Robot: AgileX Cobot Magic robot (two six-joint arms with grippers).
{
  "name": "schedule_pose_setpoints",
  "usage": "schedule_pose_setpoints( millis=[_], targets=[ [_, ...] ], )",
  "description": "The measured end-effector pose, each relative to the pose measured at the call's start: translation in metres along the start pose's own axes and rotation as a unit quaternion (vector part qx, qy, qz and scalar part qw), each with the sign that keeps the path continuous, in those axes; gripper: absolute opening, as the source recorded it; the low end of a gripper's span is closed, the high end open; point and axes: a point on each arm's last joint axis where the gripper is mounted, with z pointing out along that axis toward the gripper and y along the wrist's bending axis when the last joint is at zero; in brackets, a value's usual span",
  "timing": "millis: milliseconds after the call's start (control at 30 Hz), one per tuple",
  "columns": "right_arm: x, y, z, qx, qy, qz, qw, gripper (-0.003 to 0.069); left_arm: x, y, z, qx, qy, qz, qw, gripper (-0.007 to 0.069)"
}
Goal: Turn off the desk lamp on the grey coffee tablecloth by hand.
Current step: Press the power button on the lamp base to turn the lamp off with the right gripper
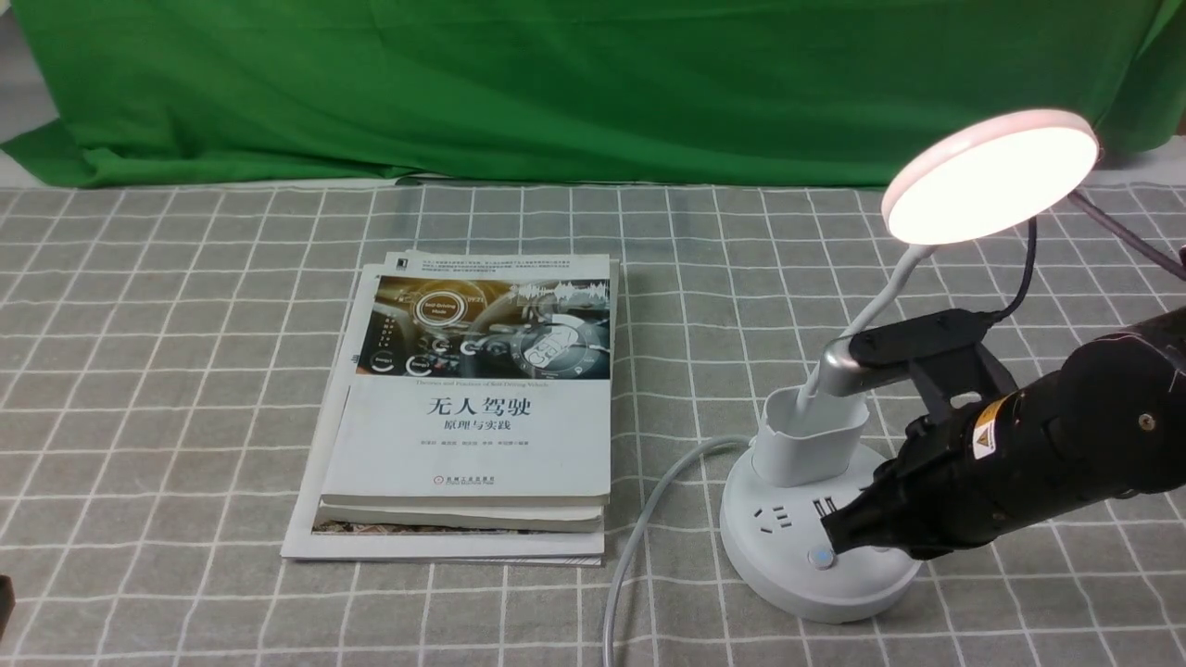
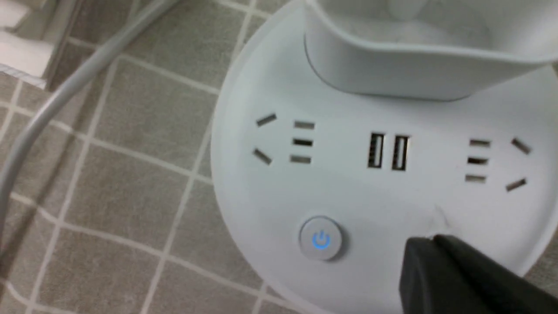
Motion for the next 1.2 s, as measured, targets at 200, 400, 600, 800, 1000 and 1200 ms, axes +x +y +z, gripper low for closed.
schedule_pose_setpoints(
  millis=[200, 400, 600, 800, 1000, 1200],
  targets=[
    [0.0, -0.002, 0.01, 0.012, 0.006, -0.034, 0.999, 0.0045, 0.0, 0.0, 0.0, 0.0, 0.0, 0.0, 1.0, 0.002],
    [-0.001, -0.003, 0.014, 0.017, 0.006, -0.046, 0.999, 0.0048, 0.0, 0.0, 0.0, 0.0, 0.0, 0.0, 1.0, 0.002],
    [-0.001, -0.004, 0.02, 0.018, 0.014, -0.048, 0.999, 0.0048, 0.0, 0.0, 0.0, 0.0, 0.0, 0.0, 1.0, 0.002],
    [-0.002, -0.004, 0.023, 0.018, 0.015, -0.049, 0.999, 0.0053, 0.0, 0.0, 0.0, 0.0, 0.0, 0.0, 1.0, 0.002],
    [-0.004, -0.004, 0.023, 0.018, 0.007, -0.047, 0.999, 0.0057, 0.0, 0.0, 0.0, 0.0, 0.0, 0.0, 1.0, 0.002],
    [-0.007, -0.003, 0.019, 0.017, -0.021, -0.046, 0.999, 0.0057, 0.0, 0.0, 0.0, 0.0, 0.0, 0.0, 1.0, 0.002]
  ],
)
